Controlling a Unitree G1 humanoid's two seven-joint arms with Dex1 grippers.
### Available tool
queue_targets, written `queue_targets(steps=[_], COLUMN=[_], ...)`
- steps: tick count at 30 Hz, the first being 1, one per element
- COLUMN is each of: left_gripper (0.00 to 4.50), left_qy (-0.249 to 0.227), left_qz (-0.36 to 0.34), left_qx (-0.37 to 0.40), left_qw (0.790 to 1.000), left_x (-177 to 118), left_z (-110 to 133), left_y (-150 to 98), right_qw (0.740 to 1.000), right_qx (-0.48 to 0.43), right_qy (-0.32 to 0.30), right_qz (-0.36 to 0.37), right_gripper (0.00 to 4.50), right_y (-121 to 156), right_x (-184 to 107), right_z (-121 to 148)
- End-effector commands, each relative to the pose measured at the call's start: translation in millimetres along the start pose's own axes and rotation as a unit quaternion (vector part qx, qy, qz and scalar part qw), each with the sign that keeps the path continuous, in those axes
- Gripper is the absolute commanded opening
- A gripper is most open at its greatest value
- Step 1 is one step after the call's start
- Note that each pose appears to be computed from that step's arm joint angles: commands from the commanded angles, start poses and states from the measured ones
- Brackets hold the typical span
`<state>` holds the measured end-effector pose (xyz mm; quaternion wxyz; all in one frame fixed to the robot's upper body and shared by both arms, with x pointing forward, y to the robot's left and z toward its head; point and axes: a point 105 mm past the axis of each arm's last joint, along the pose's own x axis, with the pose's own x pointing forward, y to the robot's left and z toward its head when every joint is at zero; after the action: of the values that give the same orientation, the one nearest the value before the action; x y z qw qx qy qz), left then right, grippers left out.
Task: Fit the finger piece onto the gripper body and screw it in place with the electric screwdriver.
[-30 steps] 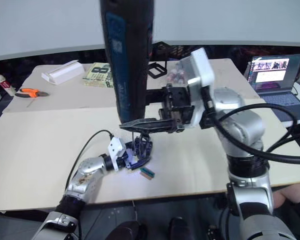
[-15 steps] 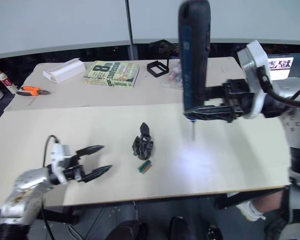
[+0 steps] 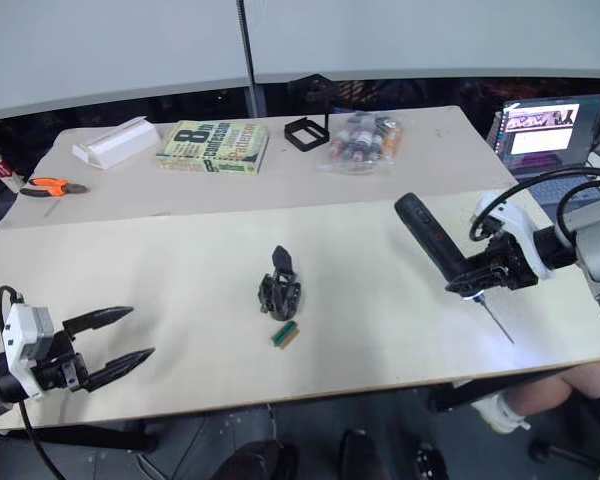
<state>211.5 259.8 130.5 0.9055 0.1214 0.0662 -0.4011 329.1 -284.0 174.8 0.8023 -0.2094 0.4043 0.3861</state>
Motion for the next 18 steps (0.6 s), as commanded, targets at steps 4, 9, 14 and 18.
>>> queue_targets(steps=[4, 9, 14, 18], left_gripper=[4.44, 4.44, 4.5, 4.5], left_qy=[-0.015, -0.005, 0.007, 0.01], left_qz=[0.039, 0.055, 0.061, 0.063], left_qx=[0.034, 0.047, 0.059, 0.065], left_qw=[0.999, 0.997, 0.996, 0.996], left_x=[-6.0, -1.4, 0.4, -5.1], left_z=[15.5, 17.3, 16.8, 18.0], left_y=[11.7, 17.8, 20.4, 25.0], right_qw=[0.993, 0.992, 0.992, 0.996], right_qx=[0.023, 0.039, 0.042, 0.0], right_qy=[0.077, 0.087, 0.075, 0.024], right_qz=[-0.086, -0.085, -0.094, -0.084], right_gripper=[1.93, 1.93, 3.61, 4.46], right_y=[-31.6, -36.3, -42.5, -41.1], right_x=[17.7, 28.9, 25.6, -0.9], right_z=[-19.7, -24.1, -24.2, -14.1])
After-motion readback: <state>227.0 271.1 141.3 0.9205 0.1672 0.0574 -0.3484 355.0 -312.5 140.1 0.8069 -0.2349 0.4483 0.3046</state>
